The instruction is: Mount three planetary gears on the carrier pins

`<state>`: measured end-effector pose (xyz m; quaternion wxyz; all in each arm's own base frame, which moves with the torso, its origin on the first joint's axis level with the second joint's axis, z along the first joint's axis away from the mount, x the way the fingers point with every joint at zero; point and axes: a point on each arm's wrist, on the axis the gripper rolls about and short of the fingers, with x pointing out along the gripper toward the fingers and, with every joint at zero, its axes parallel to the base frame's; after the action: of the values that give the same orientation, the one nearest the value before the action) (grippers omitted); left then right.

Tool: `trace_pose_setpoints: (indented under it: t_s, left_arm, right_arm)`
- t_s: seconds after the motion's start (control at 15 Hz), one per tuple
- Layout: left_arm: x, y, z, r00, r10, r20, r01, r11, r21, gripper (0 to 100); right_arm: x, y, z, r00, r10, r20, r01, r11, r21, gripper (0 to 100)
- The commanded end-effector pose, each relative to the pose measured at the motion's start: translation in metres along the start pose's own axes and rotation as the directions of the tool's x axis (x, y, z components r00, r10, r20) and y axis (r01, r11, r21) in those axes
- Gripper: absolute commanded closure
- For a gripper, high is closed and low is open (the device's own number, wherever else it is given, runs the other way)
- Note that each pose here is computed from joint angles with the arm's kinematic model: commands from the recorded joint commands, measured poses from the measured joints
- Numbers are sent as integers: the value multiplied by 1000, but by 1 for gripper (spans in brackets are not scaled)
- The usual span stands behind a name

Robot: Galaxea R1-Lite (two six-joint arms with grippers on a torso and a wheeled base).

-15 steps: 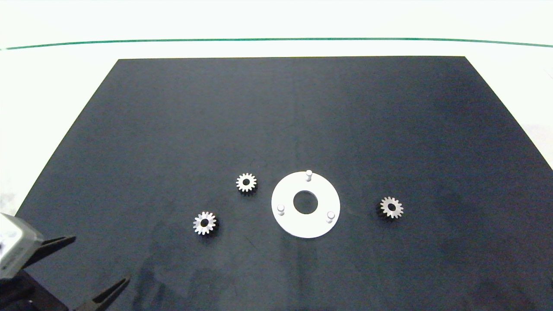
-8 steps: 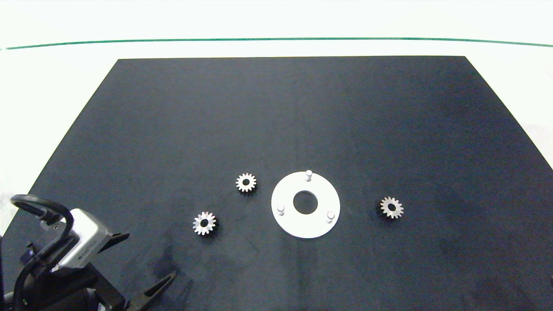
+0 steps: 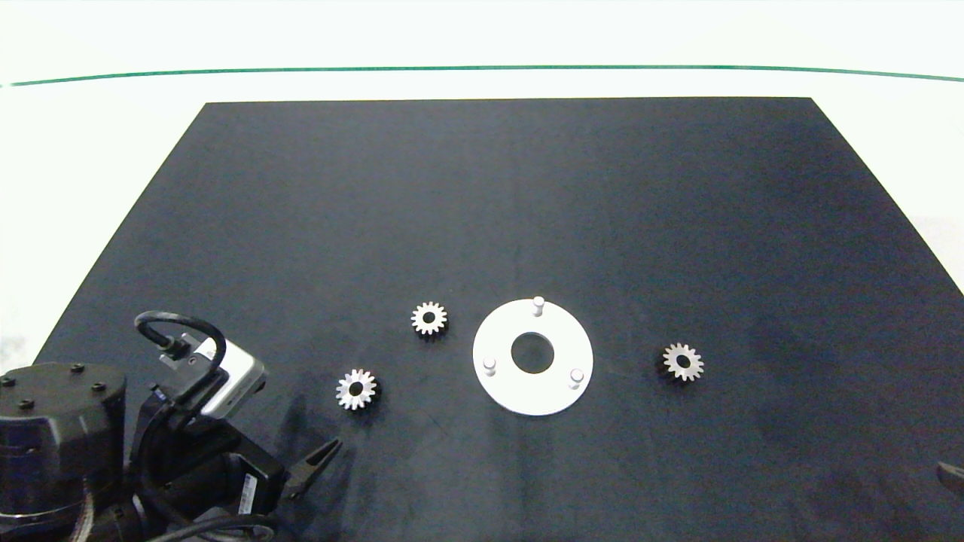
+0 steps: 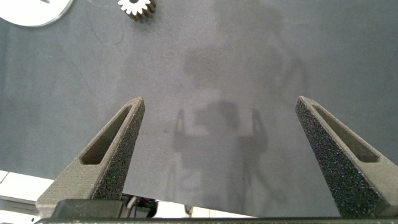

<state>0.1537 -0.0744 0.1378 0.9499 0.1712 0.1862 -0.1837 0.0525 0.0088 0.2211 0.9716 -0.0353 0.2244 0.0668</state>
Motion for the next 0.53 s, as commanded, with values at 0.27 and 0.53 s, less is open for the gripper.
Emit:
trace_pose_setpoints:
  t_s: [0.27, 0.53]
  left_arm:
    - [14, -8, 3, 999, -25, -31, 25, 999, 22, 0]
    - [26, -8, 11, 999, -21, -32, 22, 1000, 22, 0]
  right_arm:
    - [12, 4, -5, 997, 62, 37, -62, 998, 7, 0]
    - [11, 4, -4, 997, 65, 41, -65, 998, 6, 0]
